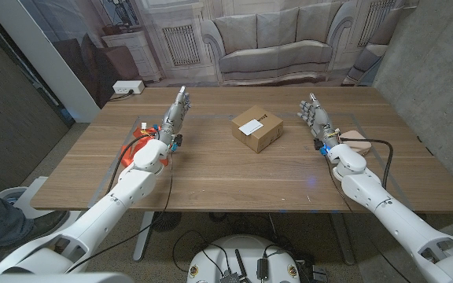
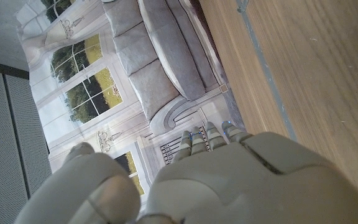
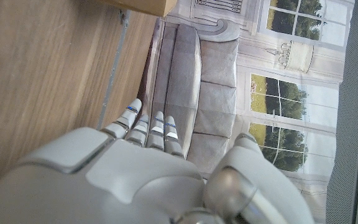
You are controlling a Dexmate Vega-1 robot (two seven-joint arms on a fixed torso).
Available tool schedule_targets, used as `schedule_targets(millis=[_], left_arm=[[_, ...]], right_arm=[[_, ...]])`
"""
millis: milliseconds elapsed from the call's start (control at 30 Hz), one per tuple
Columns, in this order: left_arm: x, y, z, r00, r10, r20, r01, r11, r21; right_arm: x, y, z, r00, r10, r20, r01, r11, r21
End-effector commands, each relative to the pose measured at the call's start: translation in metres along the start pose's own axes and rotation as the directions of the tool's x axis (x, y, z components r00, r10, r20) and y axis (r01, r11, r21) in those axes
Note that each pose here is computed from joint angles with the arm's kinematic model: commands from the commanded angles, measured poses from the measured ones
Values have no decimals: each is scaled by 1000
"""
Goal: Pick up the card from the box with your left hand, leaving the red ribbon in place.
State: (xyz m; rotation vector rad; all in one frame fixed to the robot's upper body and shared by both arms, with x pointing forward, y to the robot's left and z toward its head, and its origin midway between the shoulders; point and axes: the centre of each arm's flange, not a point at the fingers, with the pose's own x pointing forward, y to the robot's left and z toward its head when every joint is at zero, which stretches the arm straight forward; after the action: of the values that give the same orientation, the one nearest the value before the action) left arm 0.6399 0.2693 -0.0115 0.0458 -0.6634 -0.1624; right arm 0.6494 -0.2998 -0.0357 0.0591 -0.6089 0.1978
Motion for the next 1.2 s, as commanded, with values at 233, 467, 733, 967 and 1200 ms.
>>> schedule_targets(millis=[233,467,733,967,1200], left_arm=[[-7,-9,5,997,-9,71,4,998,68],[-9,-8,5,993,17,120,-27,996,88],[-9,-7,6,990,13,141,-28,993,111],[-9,-8,9,988,26,154,-50,987,153],[-9,-9,10,987,21,159,-48,985,166]], right_arm=[[-4,-9,-2,1000,-19,-3,19,1000,17],[-5,-10,-1,1000,-26,-1,26,1000,16],[-5,-9,0,1000,-30,-2,30,999,15],[-4,-8,-1,999,-35,-7,35,999,27],[-3,-7,-4,999,-36,-6,36,999,37]])
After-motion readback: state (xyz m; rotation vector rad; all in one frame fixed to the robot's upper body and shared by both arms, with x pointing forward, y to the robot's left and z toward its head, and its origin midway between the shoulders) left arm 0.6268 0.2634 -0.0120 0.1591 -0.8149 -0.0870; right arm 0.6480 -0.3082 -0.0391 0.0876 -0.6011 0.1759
